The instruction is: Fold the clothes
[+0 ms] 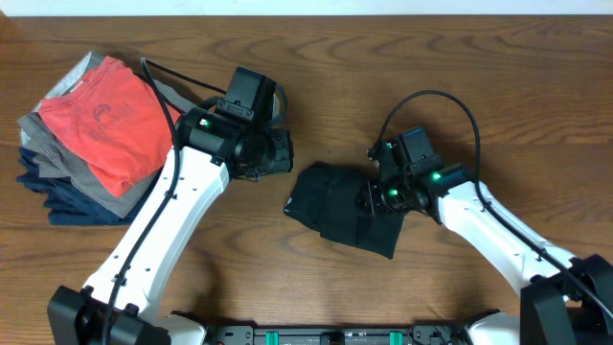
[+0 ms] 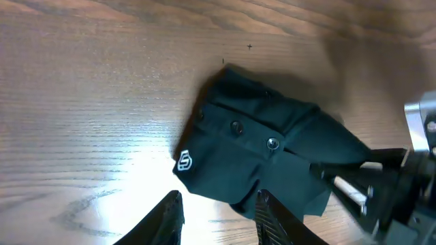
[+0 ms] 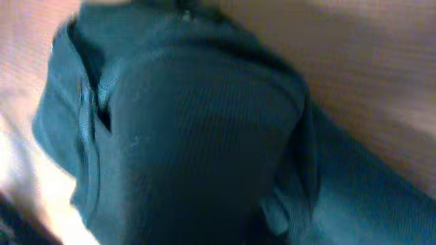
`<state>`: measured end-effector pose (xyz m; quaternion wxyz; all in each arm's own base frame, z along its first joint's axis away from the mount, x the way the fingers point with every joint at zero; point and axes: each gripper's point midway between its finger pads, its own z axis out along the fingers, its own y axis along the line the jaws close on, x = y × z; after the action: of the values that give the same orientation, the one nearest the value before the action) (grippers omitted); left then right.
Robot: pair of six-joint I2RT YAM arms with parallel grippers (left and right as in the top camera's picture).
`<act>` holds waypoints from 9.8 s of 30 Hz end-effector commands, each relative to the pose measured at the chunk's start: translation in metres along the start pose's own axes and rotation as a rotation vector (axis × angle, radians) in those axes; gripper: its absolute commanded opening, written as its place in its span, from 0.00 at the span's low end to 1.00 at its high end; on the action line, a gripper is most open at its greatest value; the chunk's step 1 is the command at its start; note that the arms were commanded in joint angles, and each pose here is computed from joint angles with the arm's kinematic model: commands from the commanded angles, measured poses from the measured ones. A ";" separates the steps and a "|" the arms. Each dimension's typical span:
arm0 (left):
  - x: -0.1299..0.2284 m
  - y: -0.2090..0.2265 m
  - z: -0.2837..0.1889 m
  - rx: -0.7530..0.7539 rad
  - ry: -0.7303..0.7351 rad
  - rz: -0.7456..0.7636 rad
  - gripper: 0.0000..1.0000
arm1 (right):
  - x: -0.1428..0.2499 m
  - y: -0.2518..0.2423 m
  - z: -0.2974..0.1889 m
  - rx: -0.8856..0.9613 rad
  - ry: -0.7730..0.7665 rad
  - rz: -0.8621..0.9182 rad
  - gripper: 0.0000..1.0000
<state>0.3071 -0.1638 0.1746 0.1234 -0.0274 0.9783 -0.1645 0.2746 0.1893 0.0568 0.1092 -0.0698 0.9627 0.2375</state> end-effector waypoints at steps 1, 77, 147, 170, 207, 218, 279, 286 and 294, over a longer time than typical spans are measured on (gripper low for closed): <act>0.002 0.004 0.001 -0.014 0.006 -0.008 0.36 | -0.003 0.007 0.000 -0.012 -0.014 0.047 0.01; 0.010 0.011 0.016 -0.049 0.071 -0.019 0.57 | 0.080 0.001 0.011 -0.152 0.035 0.061 0.50; 0.099 -0.091 0.117 0.047 0.313 0.300 0.57 | 0.094 -0.128 -0.059 0.551 0.062 0.421 0.01; 0.147 -0.074 0.169 -0.049 0.511 0.264 0.57 | 0.039 -0.195 -0.097 0.743 -0.279 0.579 0.01; 0.026 -0.127 0.148 0.285 0.132 0.308 0.67 | 0.101 -0.123 -0.055 0.332 0.061 0.564 0.33; 0.108 -0.132 0.182 0.266 0.390 0.372 0.65 | 0.089 -0.185 -0.069 0.617 -0.158 0.679 0.38; 0.030 -0.183 0.225 0.704 0.162 0.375 1.00 | 0.066 -0.153 -0.139 0.513 -0.292 0.507 0.99; 0.032 -0.200 0.231 0.670 0.089 0.411 0.90 | 0.072 -0.154 -0.139 0.520 -0.272 0.519 0.99; 0.036 -0.206 0.230 0.678 0.087 0.424 0.24 | 0.071 -0.154 -0.139 0.519 -0.274 0.519 0.99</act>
<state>0.3288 -0.4370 0.0333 0.1142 0.2284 0.8516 -0.4578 0.2051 -0.0123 0.0829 0.1715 0.2220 0.9597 0.0161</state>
